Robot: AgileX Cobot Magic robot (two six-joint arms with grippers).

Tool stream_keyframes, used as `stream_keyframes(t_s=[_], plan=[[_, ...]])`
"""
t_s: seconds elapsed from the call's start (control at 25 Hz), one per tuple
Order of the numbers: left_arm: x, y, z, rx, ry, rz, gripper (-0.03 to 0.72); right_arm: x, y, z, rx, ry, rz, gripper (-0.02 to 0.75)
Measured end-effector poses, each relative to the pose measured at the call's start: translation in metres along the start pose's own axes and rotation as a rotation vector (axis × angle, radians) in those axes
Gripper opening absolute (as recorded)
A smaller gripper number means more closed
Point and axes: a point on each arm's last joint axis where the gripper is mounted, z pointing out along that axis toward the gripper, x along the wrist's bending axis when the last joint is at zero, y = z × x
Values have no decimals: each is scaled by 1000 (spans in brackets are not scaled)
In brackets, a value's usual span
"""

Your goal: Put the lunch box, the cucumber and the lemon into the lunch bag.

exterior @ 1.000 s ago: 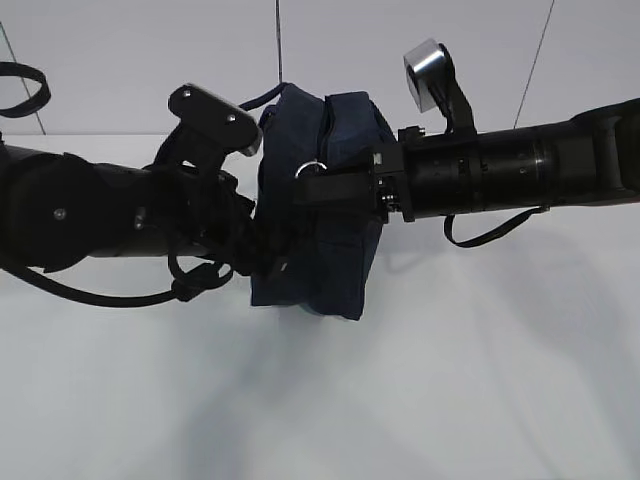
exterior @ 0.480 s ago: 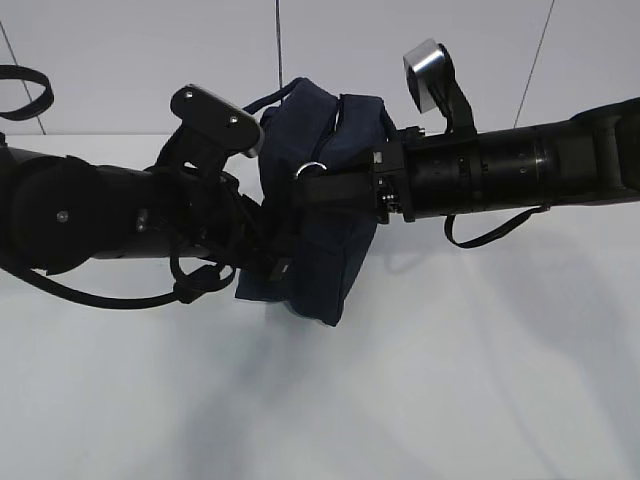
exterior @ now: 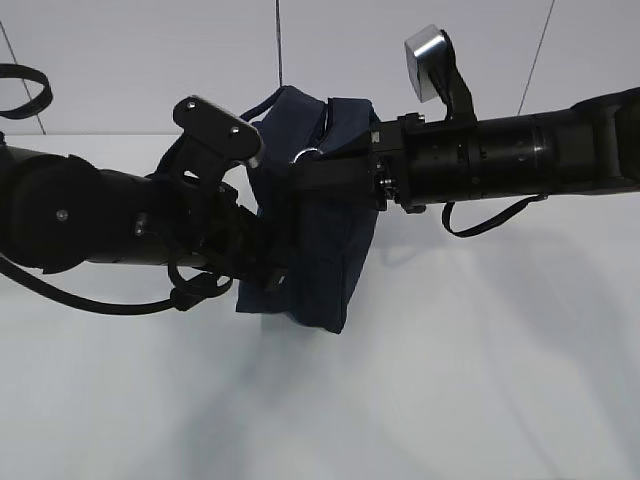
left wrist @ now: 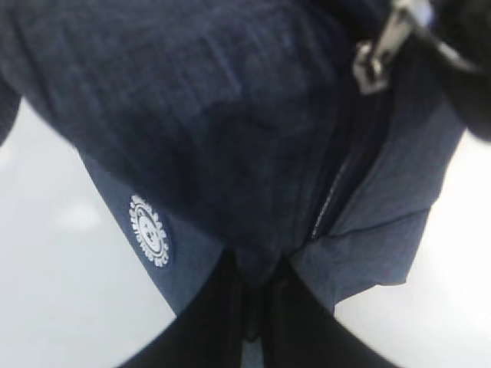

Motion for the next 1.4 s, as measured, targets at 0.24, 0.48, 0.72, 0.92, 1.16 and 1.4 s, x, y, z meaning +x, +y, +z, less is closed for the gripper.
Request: stream_keyframes(t_s=[0.24,0.48,0.72,0.92,1.16,1.4], plan=[[-1,-2,0,21,-6,-4,1,6,12,0,-14,-3,-26,1],[-1,-2,-1,27,-9,-4,1,9,24,0,-19,-12,-64,1],[-1,-2,-1,34,-11,-5,1,9,29,0,-15,-35,-88,1],[-1,-4,-1,53,-17,-5,0,6,32,-1,-32,-76,-91,1],[-2,-5,-1,69,-22,-5,0,2,36,-1,-53,-135,-95,1],[-10,-6,-1,80,-43,11,0,2,48,-2,-76,-195,-140,1]])
